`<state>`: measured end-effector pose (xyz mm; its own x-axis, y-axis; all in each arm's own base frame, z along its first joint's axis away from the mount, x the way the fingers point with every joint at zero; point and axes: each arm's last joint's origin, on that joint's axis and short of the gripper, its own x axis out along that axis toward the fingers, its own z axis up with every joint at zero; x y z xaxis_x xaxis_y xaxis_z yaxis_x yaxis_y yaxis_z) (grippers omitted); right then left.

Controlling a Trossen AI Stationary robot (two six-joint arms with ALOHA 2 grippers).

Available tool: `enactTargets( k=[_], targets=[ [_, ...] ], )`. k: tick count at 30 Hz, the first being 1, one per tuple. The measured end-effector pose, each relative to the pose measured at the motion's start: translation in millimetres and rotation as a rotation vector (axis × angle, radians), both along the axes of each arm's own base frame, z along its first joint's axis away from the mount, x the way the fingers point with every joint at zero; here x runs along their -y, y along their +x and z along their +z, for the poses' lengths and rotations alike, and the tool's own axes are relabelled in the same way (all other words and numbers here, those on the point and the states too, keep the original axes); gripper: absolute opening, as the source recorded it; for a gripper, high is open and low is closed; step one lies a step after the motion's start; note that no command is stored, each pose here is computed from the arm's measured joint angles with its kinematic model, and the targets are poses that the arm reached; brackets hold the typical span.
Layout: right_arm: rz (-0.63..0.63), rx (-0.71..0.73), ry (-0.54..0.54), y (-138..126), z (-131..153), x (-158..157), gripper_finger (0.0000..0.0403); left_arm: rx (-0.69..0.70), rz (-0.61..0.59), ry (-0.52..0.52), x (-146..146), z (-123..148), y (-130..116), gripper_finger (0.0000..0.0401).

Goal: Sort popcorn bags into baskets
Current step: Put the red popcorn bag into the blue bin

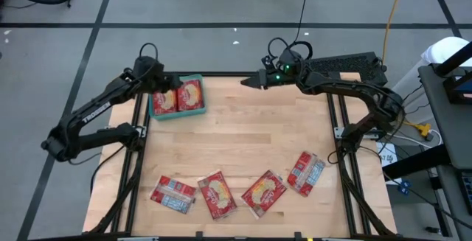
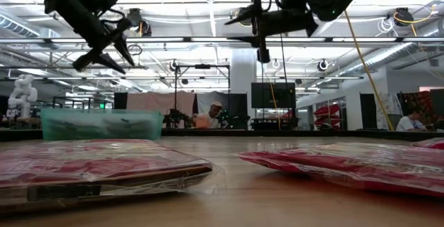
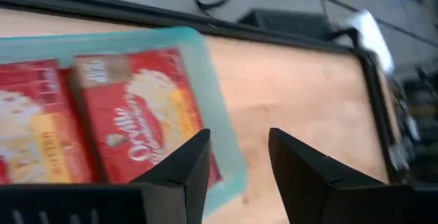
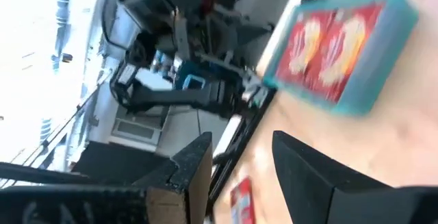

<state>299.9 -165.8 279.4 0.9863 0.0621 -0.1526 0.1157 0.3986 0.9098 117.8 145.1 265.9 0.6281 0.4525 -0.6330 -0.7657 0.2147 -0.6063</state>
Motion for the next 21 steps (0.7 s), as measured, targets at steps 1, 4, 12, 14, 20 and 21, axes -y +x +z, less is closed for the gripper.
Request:
enactTargets(
  k=[1,4,12,14,20,21],
  targets=[
    [0.01,-0.016,0.014,-1,2,-6,0.0144,0.007,-0.033,0.005,1,1,1,0.0148],
    [0.033,-0.133,0.045,-9,6,-27,0.0144,0.022,-0.139,0.005,5,0,5,0.0149],
    [0.085,-0.549,0.011,-44,4,-98,0.0144,-0.006,-0.309,0.064,14,0,14,0.0166],
    [0.107,-0.639,0.015,-53,4,-114,0.0144,-0.021,-0.336,0.059,18,-1,16,0.0169],
    [0.067,-1.005,0.116,-88,-5,-151,0.0144,-0.095,-0.399,0.063,26,-6,18,0.0162],
    [0.061,-1.064,0.129,-92,-7,-155,0.0144,-0.112,-0.407,0.066,27,-7,18,0.0159]
  ],
)
